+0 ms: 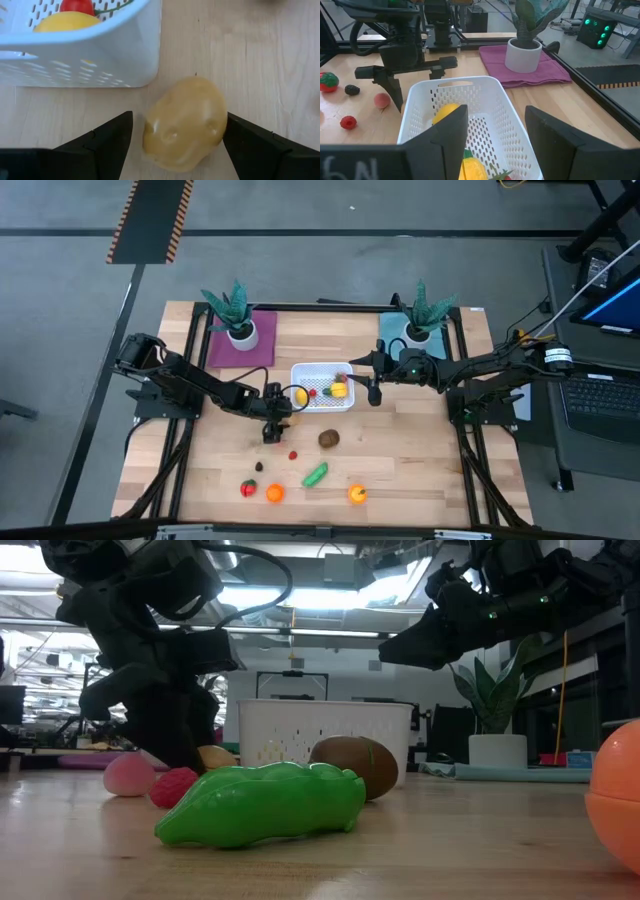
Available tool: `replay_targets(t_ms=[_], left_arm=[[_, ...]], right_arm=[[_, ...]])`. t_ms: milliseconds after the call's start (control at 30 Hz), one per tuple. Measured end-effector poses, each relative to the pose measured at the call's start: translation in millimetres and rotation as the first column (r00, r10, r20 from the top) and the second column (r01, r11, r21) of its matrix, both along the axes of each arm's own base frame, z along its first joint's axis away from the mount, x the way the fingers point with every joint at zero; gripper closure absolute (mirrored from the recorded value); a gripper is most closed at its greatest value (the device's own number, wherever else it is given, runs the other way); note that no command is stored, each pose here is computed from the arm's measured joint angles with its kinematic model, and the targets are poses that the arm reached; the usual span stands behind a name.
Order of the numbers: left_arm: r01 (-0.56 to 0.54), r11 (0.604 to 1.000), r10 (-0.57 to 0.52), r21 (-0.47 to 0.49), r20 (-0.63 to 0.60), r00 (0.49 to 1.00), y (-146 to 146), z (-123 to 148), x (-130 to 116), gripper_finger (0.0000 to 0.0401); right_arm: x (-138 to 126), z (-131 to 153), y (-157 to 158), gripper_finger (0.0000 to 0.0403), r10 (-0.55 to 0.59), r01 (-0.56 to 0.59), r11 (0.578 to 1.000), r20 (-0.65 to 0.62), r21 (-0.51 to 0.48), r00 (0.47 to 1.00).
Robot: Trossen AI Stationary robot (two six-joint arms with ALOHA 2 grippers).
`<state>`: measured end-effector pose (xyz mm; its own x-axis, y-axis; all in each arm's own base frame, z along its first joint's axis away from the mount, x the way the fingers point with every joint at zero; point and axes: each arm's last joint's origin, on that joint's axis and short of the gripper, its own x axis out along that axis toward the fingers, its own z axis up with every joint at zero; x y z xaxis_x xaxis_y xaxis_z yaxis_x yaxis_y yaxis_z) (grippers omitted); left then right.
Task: Pick and placing Produce into tupperware
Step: Put the brown potato into the white bin
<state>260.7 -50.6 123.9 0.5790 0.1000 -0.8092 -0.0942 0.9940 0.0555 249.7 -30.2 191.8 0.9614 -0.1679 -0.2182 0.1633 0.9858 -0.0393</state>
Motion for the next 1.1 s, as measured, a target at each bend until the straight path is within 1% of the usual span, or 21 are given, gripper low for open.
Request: replay_targets(t_ms=[167, 367, 567, 667, 1100], left_arm=[[-0.005, 1.000, 0.005, -0.003, 0.001, 1.000, 0.5, 0.0, 0.1, 0.0120], [-0.014, 1.000, 0.014, -0.008, 0.006, 1.000, 0.6, 0.2, 0.5, 0.0149], [-0.031, 0.999, 0.032, -0.034, 0.028, 0.999, 0.0, 1.4, 2.2, 0.0179], [-0.060, 0.997, 0.061, -0.056, 0.028, 0.998, 0.0, 1.3, 2.0, 0.0192], [-0.070, 0.996, 0.071, -0.060, 0.016, 0.997, 0.1, 0.8, 1.1, 0.0197]], right_arm=[[0.0, 0.0, 0.0, 0.0203, 0.000, 0.000, 1.000, 0.000, 0.000, 1.000], [0.0, 0.0, 0.0, 0.0203, 0.000, 0.000, 1.000, 0.000, 0.000, 1.000], [0.0, 0.0, 0.0, 0.0203, 0.000, 0.000, 1.000, 0.000, 0.000, 1.000], [0.0, 0.0, 0.0, 0.0203, 0.000, 0.000, 1.000, 0.000, 0.000, 1.000], [-0.1, -0.2, 0.0, 0.0203, 0.000, 0.000, 1.000, -0.002, 0.001, 1.000]])
